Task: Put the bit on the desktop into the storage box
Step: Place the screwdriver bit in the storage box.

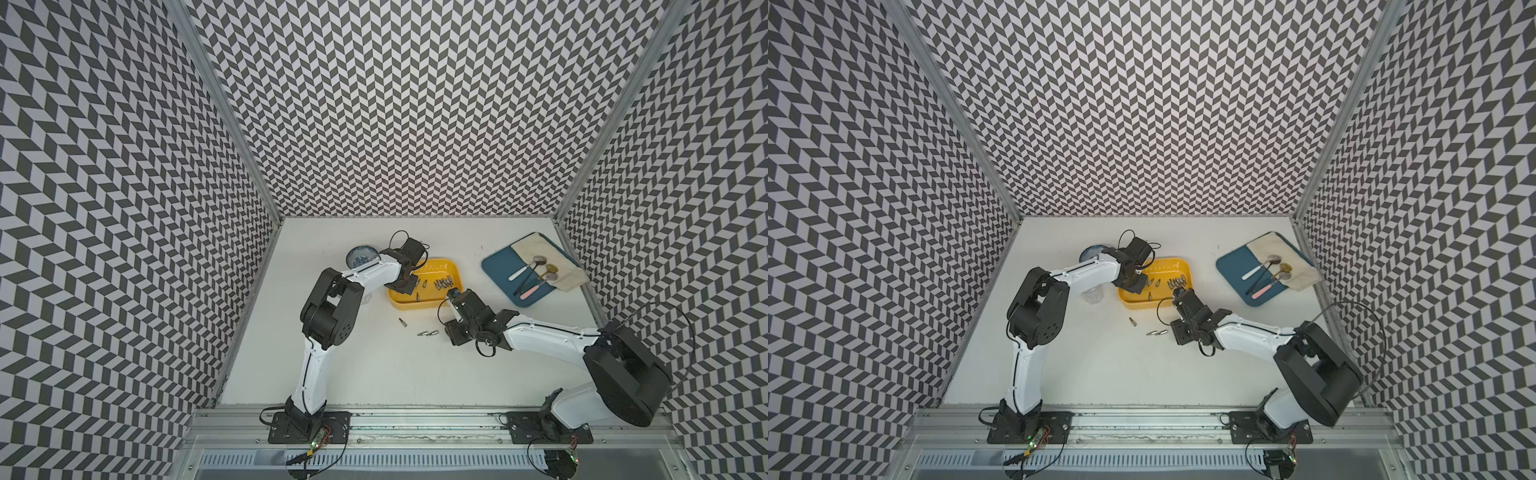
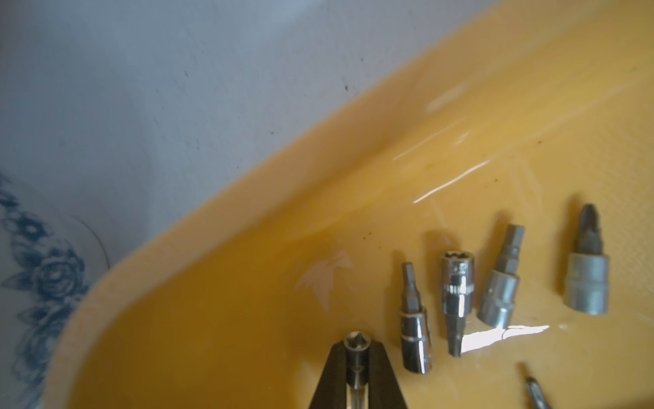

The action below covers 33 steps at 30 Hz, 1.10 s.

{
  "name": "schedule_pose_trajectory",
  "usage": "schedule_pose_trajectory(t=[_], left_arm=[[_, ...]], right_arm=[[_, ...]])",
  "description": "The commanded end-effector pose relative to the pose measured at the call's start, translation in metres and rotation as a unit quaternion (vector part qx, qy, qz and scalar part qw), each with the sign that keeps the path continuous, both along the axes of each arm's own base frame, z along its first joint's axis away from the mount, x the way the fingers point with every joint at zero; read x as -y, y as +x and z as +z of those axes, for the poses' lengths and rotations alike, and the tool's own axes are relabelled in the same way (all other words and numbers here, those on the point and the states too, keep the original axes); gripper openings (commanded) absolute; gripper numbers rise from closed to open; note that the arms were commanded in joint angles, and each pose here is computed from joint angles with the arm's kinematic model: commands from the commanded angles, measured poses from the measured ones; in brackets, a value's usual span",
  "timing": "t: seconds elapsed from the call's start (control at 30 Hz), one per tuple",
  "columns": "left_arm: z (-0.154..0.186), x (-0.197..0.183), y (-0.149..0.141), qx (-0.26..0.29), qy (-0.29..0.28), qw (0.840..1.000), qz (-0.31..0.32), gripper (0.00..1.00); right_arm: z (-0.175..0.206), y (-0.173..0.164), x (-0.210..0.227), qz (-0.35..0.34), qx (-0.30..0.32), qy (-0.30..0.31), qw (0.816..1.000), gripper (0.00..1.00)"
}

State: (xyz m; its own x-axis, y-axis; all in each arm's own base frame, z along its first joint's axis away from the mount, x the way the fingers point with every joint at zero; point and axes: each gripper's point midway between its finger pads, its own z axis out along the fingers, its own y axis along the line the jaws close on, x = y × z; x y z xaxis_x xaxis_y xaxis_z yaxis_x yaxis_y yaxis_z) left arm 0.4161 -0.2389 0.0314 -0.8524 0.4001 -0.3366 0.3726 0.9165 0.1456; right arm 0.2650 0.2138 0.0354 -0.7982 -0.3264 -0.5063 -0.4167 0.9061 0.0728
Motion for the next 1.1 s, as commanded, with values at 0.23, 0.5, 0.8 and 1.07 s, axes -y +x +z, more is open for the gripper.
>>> schedule_pose_trajectory(t=[0.23, 0.5, 0.8, 1.07], left_arm=[[-0.008, 0.000, 0.009, 0.001, -0.002, 1.000, 0.001, 0.08], [-0.002, -0.002, 0.011, 0.006, -0.005, 1.000, 0.002, 0.20], [0.003, -0.003, 0.014, 0.010, -0.006, 1.000, 0.002, 0.29], [0.024, 0.003, 0.015, 0.026, -0.026, 0.999, -0.001, 0.36]], right_arm=[[0.011, 0.025, -0.008, -0.004, 0.028, 0.010, 1.000, 0.60], [-0.002, 0.029, -0.008, 0.000, 0.007, 0.001, 1.000, 0.59], [-0.005, 0.024, -0.004, -0.005, -0.003, -0.005, 1.000, 0.54], [-0.009, 0.017, -0.002, -0.007, -0.014, -0.007, 1.000, 0.51]])
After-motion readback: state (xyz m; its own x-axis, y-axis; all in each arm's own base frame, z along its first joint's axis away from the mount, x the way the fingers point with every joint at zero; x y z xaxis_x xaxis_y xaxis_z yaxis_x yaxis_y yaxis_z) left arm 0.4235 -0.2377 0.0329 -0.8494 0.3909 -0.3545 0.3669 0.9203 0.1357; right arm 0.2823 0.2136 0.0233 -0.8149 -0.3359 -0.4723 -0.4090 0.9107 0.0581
